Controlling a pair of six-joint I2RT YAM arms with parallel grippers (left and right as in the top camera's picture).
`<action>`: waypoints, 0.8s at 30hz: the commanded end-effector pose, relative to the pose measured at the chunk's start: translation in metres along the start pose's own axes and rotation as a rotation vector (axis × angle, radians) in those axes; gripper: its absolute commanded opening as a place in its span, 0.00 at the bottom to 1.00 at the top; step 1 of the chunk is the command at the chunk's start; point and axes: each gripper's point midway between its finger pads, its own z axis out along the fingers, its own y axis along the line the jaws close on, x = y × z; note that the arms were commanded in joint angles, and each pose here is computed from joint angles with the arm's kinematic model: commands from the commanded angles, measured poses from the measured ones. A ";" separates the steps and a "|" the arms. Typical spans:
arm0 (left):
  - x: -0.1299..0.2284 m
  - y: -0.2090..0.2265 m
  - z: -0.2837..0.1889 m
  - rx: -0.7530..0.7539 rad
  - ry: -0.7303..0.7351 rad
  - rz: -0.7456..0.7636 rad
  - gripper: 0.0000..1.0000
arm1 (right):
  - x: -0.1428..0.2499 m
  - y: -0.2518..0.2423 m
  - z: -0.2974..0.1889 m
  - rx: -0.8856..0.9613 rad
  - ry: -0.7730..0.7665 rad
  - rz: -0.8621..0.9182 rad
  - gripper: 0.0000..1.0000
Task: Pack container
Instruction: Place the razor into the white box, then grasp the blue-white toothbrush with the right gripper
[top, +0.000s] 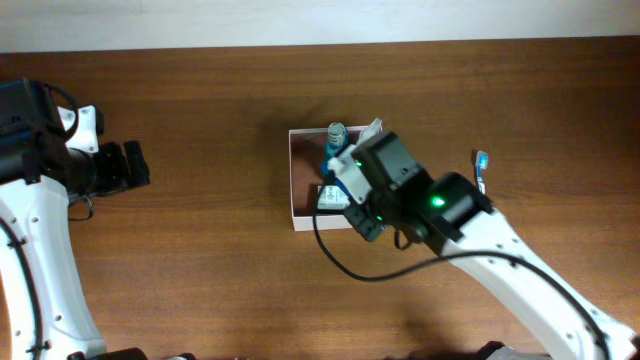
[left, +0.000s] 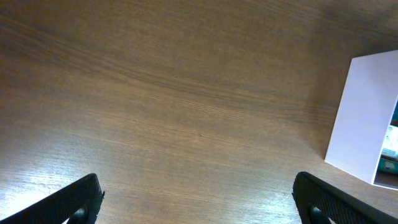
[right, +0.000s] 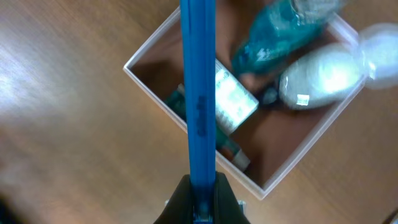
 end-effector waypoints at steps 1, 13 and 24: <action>-0.003 -0.001 -0.007 0.007 -0.025 -0.011 1.00 | -0.006 -0.009 0.023 0.032 0.023 -0.220 0.04; -0.003 -0.001 -0.007 0.007 -0.025 -0.011 1.00 | -0.002 -0.021 0.040 0.087 0.088 -0.219 0.88; -0.003 -0.001 -0.007 0.007 -0.025 -0.011 1.00 | 0.017 -0.120 -0.070 0.274 -0.158 0.593 0.99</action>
